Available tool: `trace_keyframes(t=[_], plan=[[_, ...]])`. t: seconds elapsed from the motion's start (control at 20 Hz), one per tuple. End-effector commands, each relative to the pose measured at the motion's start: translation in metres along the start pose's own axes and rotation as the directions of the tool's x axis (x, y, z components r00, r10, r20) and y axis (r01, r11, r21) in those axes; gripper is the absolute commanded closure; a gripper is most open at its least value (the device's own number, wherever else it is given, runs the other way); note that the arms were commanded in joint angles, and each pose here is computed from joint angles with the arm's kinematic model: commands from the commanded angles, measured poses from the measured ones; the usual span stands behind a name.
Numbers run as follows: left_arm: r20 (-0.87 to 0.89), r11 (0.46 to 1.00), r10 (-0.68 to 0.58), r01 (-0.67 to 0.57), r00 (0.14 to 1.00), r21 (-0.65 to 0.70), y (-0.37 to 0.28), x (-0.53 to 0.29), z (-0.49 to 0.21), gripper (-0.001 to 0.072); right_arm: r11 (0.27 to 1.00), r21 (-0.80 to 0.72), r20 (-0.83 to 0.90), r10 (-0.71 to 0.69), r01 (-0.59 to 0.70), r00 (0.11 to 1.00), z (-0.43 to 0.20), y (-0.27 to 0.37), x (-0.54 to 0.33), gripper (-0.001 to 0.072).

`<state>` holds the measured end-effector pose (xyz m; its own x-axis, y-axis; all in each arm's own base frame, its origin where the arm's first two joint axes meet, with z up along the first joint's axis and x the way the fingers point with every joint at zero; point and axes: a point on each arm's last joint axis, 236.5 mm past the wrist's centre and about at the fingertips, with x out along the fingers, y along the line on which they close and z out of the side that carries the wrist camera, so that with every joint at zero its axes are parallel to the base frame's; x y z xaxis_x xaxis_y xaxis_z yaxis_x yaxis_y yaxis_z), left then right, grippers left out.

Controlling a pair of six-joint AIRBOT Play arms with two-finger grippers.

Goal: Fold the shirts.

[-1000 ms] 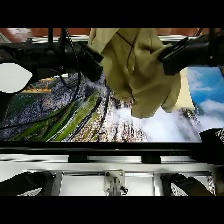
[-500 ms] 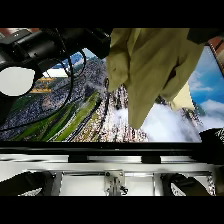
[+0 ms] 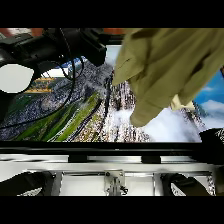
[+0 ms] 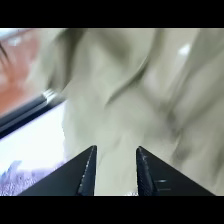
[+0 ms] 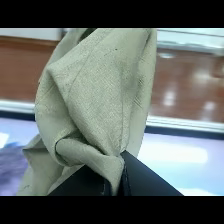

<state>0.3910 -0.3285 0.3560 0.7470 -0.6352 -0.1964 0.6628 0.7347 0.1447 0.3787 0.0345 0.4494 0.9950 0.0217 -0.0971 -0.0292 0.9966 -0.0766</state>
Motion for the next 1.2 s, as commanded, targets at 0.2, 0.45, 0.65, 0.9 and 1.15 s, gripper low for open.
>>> trace_keyframes(t=[0.2, 0.45, 0.65, 0.9, 1.15], plan=[[-0.101, 1.000, 0.026, -0.027, 0.995, -0.008, 0.018, -0.002, -0.025, 0.0376, 0.871, -0.050, -0.073, -0.491, 0.489, 0.868, -0.018, -0.124, -0.030, 0.0648], [-0.103, 0.999, 0.040, -0.041, 0.994, -0.010, 0.025, -0.002, -0.027, 0.0376, 0.822, 0.055, -0.163, -0.552, 0.567, 0.817, -0.041, -0.167, -0.041, 0.0648], [-0.105, 0.998, 0.053, -0.055, 0.993, -0.013, 0.032, -0.003, -0.028, 0.0377, 0.771, 0.071, -0.212, -0.608, 0.633, 0.765, -0.054, -0.194, -0.055, 0.0648], [-0.107, 0.998, 0.060, -0.062, 0.992, -0.014, 0.036, -0.003, -0.028, 0.0376, 0.666, 0.038, -0.214, -0.722, 0.745, 0.657, -0.056, -0.237, -0.084, 0.0648], [-0.122, 0.998, 0.056, -0.059, 0.991, -0.015, 0.035, 0.002, -0.035, 0.0377, 0.756, 0.052, -0.264, -0.620, 0.653, 0.739, -0.067, -0.212, -0.070, 0.0648]])
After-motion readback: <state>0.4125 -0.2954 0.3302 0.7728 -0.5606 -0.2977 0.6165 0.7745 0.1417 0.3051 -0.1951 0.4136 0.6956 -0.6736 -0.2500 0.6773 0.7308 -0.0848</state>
